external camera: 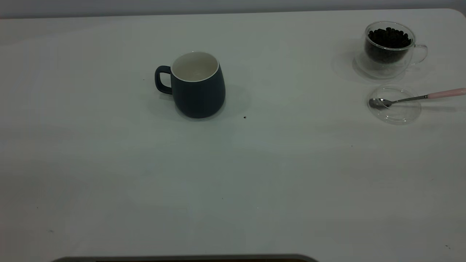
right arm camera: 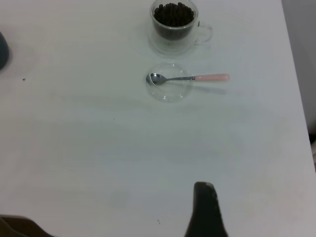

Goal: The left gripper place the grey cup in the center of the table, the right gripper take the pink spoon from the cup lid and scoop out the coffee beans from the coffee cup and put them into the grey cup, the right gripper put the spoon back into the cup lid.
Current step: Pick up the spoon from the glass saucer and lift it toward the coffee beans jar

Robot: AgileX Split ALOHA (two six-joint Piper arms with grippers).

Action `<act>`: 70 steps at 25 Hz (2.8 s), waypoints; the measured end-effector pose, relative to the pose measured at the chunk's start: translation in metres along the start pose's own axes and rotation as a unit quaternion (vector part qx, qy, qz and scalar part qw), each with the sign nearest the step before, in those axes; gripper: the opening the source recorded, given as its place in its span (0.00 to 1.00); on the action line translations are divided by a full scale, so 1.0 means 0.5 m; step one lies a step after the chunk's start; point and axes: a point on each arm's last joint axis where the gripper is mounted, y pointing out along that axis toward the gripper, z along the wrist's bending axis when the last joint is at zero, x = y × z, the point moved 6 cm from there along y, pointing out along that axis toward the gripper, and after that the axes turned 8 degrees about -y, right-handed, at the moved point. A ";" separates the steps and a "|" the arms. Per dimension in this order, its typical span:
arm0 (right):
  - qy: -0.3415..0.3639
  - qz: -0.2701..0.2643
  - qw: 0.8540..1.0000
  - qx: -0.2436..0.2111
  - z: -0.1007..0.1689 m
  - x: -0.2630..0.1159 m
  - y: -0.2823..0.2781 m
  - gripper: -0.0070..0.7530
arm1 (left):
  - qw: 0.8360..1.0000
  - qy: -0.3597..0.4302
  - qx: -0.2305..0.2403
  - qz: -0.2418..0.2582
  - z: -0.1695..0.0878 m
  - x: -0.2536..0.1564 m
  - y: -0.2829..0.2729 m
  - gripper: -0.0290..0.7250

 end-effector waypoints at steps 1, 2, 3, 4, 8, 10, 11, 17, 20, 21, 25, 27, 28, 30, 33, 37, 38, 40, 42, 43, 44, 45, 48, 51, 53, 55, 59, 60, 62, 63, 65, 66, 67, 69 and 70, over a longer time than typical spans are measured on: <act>0.000 0.000 1.000 0.000 0.000 0.000 0.000 0.78 | 1.000 0.000 -0.001 -0.007 0.000 -0.001 -0.003 0.82; 0.000 0.000 1.000 0.000 0.000 0.000 0.000 0.78 | 1.000 0.000 -0.002 -0.017 0.001 -0.003 -0.007 0.82; 0.000 0.000 1.000 0.000 0.000 0.000 0.000 0.78 | 1.000 -0.001 -0.004 -0.026 0.001 -0.004 -0.010 0.82; 0.000 0.000 1.000 0.000 0.000 0.000 0.000 0.78 | 0.999 -0.001 -0.005 -0.036 0.001 -0.006 -0.014 0.82; 0.000 0.000 1.000 0.000 0.000 0.000 0.000 0.78 | 0.998 -0.001 -0.009 -0.062 0.002 -0.011 -0.023 0.82; 0.000 0.000 1.000 0.000 0.000 0.000 0.000 0.78 | 0.998 -0.001 -0.009 -0.064 0.002 -0.011 -0.024 0.82; 0.000 0.000 1.000 0.000 0.000 0.000 0.000 0.78 | 0.998 -0.001 -0.009 -0.064 0.002 -0.011 -0.024 0.82; 0.000 0.000 1.000 0.000 0.000 0.000 0.000 0.78 | 0.998 -0.001 -0.009 -0.064 0.002 -0.011 -0.024 0.82; 0.000 0.000 1.000 0.000 0.000 0.000 0.000 0.78 | 0.998 -0.001 -0.009 -0.064 0.002 -0.011 -0.024 0.82; 0.000 0.000 1.000 0.000 0.000 0.000 0.000 0.78 | 0.998 -0.001 -0.009 -0.064 0.002 -0.011 -0.024 0.82; 0.000 0.000 1.000 0.000 0.000 0.000 0.000 0.78 | 0.998 -0.001 -0.009 -0.064 0.002 -0.011 -0.024 0.82; 0.000 0.000 1.000 0.000 0.000 0.000 0.000 0.78 | 0.998 -0.001 -0.009 -0.064 0.002 -0.011 -0.024 0.82; 0.000 0.000 1.000 0.000 0.000 0.000 0.000 0.78 | 0.998 -0.001 -0.009 -0.064 0.002 -0.011 -0.024 0.82; 0.000 0.000 1.000 0.000 0.000 0.000 0.000 0.78 | 0.998 -0.001 -0.009 -0.064 0.002 -0.011 -0.024 0.82; 0.000 0.000 1.000 0.000 0.000 0.000 0.000 0.78 | 0.998 -0.001 -0.009 -0.064 0.002 -0.011 -0.024 0.82; 0.000 0.000 1.000 0.000 0.000 0.000 0.000 0.78 | 0.998 -0.001 -0.009 -0.064 0.002 -0.011 -0.024 0.82; 0.000 0.000 1.000 0.000 0.000 0.000 0.000 0.78 | 0.998 -0.001 -0.009 -0.064 0.002 -0.011 -0.024 0.82; 0.005 0.000 1.000 0.000 0.000 0.000 0.000 0.78 | 0.998 -0.001 -0.009 -0.064 0.002 -0.011 -0.024 0.82; 0.011 -0.002 1.000 0.000 0.000 0.002 -0.001 0.78 | 0.998 -0.001 -0.009 -0.064 0.002 -0.011 -0.024 0.82; 0.012 -0.003 1.000 0.000 -0.001 0.008 -0.003 0.78 | 0.998 -0.001 -0.009 -0.064 0.002 -0.011 -0.024 0.82; 0.013 -0.002 1.000 0.000 -0.003 0.018 -0.004 0.78 | 0.998 -0.001 -0.009 -0.064 0.002 -0.011 -0.024 0.82; 0.014 -0.002 1.000 0.003 -0.004 0.032 -0.005 0.78 | 0.998 -0.001 -0.009 -0.064 0.002 -0.011 -0.024 0.82; 0.019 0.010 1.000 0.013 -0.012 0.101 0.009 0.78 | 0.998 -0.001 -0.009 -0.064 0.002 -0.011 -0.024 0.82; 0.033 0.051 0.998 0.028 -0.019 0.167 0.055 0.78 | 0.998 -0.001 -0.009 -0.064 0.002 -0.011 -0.024 0.82; 0.043 0.084 0.995 0.040 -0.021 0.205 0.095 0.78 | 0.998 -0.001 -0.009 -0.064 0.002 -0.011 -0.024 0.82; 0.049 0.119 0.990 0.050 -0.024 0.238 0.145 0.78 | 0.998 -0.001 -0.009 -0.064 0.002 -0.011 -0.024 0.82; 0.058 0.165 0.981 0.082 -0.015 0.279 0.243 0.79 | 0.998 -0.001 -0.009 -0.064 0.002 -0.011 -0.024 0.82; 0.061 0.169 0.979 0.092 -0.010 0.286 0.261 0.80 | 0.998 -0.001 -0.009 -0.064 0.002 -0.011 -0.024 0.82; 0.067 0.178 0.976 0.106 -0.004 0.298 0.299 0.82 | 0.998 -0.001 -0.009 -0.064 0.002 -0.011 -0.024 0.82; 0.070 0.182 0.975 0.109 -0.003 0.301 0.313 0.84 | 0.998 -0.001 -0.009 -0.064 0.002 -0.011 -0.024 0.82; 0.076 0.193 0.972 0.112 -0.001 0.298 0.342 0.86 | 0.998 -0.001 -0.009 -0.064 0.002 -0.011 -0.024 0.82; 0.079 0.196 0.971 0.112 -0.001 0.296 0.355 0.87 | 0.998 -0.001 -0.009 -0.064 0.002 -0.011 -0.024 0.82; 0.085 0.197 0.971 0.110 -0.004 0.295 0.367 0.88 | 0.998 -0.001 -0.009 -0.064 0.002 -0.011 -0.024 0.82; 0.101 0.203 0.968 0.109 -0.015 0.288 0.390 0.90 | 0.998 -0.001 -0.009 -0.064 0.002 -0.011 -0.024 0.82; 0.112 0.208 0.966 0.107 -0.026 0.282 0.400 0.90 | 0.998 -0.001 -0.009 -0.064 0.002 -0.011 -0.024 0.82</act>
